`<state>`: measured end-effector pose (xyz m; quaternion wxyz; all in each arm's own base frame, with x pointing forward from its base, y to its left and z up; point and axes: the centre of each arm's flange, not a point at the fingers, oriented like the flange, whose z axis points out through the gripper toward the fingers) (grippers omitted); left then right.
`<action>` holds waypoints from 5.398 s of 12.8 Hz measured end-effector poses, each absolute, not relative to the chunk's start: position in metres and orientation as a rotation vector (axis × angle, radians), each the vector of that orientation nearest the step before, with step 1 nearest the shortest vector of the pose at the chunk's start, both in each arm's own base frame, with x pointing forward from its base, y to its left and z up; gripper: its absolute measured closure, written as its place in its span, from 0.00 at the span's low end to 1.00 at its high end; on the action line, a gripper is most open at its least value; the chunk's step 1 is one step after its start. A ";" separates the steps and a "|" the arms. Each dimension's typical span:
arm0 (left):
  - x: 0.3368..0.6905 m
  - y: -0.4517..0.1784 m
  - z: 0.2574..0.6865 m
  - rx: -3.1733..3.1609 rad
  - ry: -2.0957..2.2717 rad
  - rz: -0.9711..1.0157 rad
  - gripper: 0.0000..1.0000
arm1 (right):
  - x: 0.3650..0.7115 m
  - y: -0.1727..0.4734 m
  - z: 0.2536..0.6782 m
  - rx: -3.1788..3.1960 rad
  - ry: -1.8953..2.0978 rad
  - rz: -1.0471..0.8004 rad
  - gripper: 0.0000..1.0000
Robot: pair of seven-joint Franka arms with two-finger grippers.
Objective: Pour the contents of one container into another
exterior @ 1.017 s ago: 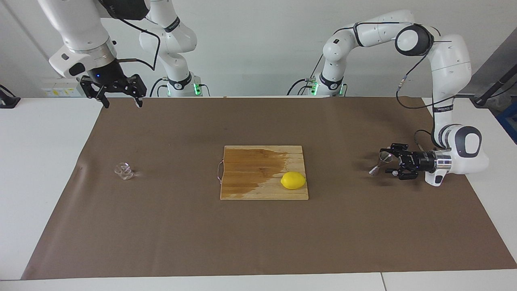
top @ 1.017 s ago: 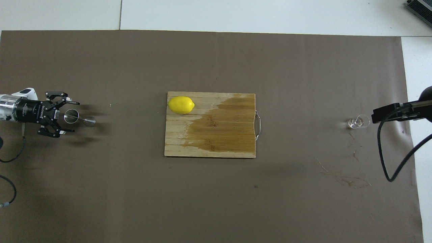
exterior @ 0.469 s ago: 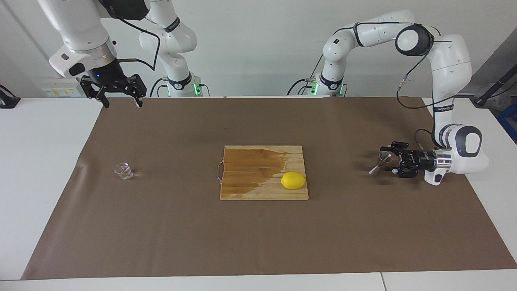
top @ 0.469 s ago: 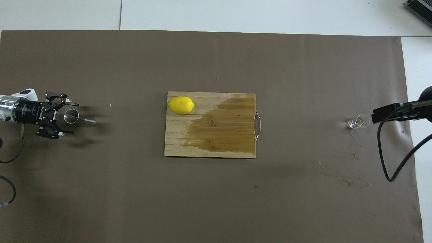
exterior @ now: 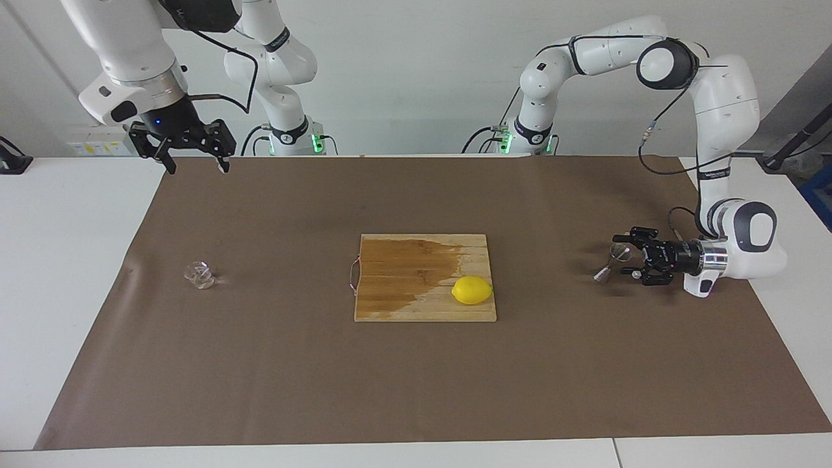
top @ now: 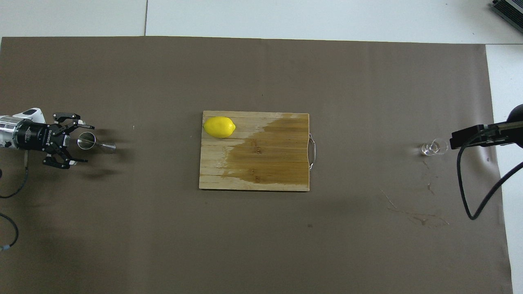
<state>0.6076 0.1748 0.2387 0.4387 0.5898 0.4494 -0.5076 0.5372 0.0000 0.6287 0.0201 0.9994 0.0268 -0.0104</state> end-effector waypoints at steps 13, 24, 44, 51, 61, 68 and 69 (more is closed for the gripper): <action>0.606 0.174 0.239 1.468 1.101 -1.267 0.22 | 0.537 0.000 0.629 3.100 0.083 -0.032 0.00; 0.606 0.175 0.239 1.468 1.103 -1.267 0.52 | 0.537 0.000 0.628 3.100 0.083 -0.033 0.00; 0.635 0.048 0.316 1.527 1.007 -1.387 0.54 | 0.538 0.000 0.628 3.100 0.083 -0.036 0.00; 0.627 -0.070 0.325 1.490 1.032 -1.446 0.55 | 0.538 0.000 0.628 3.100 0.083 -0.036 0.00; 0.577 -0.184 0.332 1.410 1.137 -1.406 0.55 | 0.538 0.000 0.628 3.100 0.083 -0.036 0.00; 0.562 -0.245 0.308 1.353 1.195 -1.313 0.55 | 0.537 0.000 0.627 3.100 0.083 -0.045 0.00; 0.560 -0.249 0.305 1.341 1.190 -1.306 0.55 | 0.537 0.000 0.627 3.100 0.083 -0.048 0.00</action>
